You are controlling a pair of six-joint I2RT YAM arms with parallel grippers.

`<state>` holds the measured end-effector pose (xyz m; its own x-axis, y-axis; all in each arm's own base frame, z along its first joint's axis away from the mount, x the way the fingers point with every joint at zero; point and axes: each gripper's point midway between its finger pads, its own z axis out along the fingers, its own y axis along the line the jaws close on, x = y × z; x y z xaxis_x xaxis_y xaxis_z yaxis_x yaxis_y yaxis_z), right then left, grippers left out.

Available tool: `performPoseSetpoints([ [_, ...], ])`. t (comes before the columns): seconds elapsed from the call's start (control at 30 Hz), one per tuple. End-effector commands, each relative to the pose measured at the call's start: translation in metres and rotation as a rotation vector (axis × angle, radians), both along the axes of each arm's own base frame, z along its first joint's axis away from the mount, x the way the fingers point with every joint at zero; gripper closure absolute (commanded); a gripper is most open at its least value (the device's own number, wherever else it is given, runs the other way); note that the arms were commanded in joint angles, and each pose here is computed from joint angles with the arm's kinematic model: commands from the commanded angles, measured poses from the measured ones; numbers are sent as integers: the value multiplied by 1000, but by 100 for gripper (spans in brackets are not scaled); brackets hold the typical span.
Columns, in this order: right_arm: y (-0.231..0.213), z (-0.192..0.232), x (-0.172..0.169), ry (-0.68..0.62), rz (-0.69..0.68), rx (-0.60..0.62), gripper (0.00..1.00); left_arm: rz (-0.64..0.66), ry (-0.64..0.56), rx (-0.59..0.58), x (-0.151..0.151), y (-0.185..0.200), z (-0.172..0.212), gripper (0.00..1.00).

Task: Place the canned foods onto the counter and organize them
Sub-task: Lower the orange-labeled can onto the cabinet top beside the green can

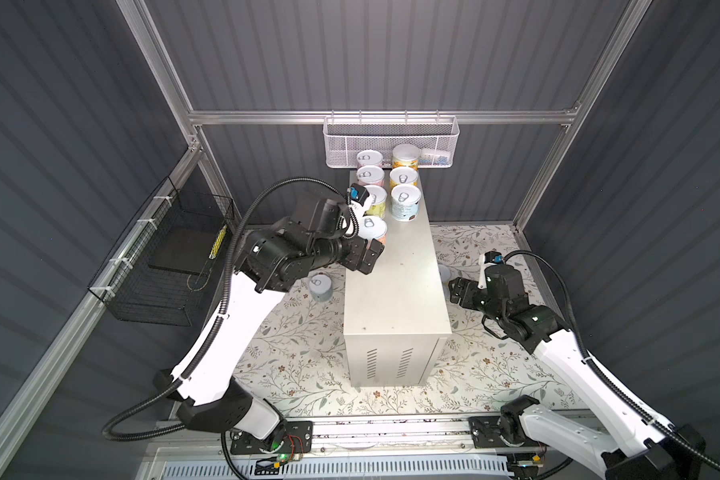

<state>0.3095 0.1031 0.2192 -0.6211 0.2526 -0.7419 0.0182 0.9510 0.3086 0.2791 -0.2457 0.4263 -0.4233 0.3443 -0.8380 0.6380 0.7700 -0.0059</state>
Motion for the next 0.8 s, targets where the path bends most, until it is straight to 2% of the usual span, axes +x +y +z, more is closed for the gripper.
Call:
performPoseSetpoints([
  [0.0,6,19,6,-42,12,44,12,-5,40,-17,-6,-1,-17,6],
  [0.17,7,23,9,-50,12,39,13,20,33,-27,-2,-1,-29,21],
  [0.47,5,21,8,-49,4,34,13,76,27,-18,22,-9,-44,30],
  [0.77,7,24,12,-56,15,29,13,150,13,24,43,-8,-54,32],
])
